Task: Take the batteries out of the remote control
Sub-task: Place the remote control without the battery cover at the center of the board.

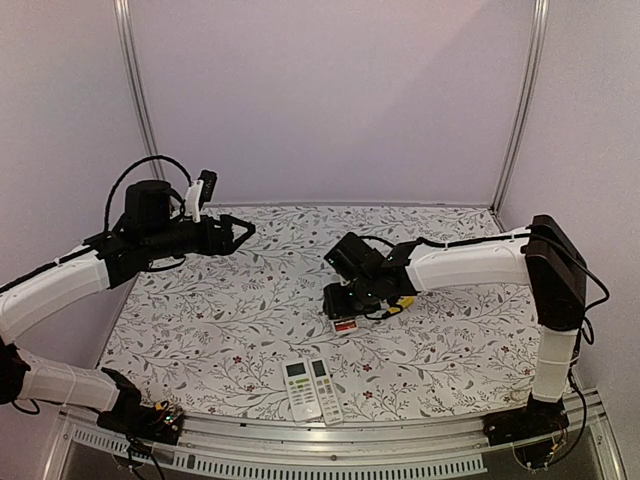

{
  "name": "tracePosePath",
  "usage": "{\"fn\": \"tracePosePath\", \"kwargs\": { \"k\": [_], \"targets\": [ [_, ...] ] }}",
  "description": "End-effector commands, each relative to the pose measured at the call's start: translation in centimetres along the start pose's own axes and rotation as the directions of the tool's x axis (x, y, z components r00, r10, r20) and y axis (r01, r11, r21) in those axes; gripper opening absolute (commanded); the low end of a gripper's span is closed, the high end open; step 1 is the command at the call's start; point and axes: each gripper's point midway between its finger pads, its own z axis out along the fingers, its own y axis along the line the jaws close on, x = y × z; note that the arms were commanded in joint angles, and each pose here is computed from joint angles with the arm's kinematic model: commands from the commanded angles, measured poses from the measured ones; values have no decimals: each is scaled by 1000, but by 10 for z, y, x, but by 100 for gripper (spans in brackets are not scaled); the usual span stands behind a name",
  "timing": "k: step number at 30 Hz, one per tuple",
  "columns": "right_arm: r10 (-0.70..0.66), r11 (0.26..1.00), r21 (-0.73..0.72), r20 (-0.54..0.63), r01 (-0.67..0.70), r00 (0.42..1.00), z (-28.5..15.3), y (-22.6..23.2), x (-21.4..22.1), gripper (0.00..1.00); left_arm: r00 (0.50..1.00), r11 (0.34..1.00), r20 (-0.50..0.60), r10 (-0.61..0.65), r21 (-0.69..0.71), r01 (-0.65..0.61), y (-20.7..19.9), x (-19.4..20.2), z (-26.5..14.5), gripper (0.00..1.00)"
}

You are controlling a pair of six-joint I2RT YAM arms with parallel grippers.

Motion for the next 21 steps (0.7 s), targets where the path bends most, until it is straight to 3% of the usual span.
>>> {"fn": "tracePosePath", "kwargs": {
  "k": [1,9,21],
  "targets": [
    [-17,1000,13,-35,18,999,19,2,0,47,1000,1000,-5,6,-15,-6,4,-2,0,88],
    [-29,999,33,-47,31,998,43,4,-6,47,1000,1000,-12,5,-16,-5,5,-1,2,88],
    [-11,998,62,-136,19,991,56,-11,27,47,1000,1000,-15,3,-9,-3,3,-1,2,88]
  ]
}}
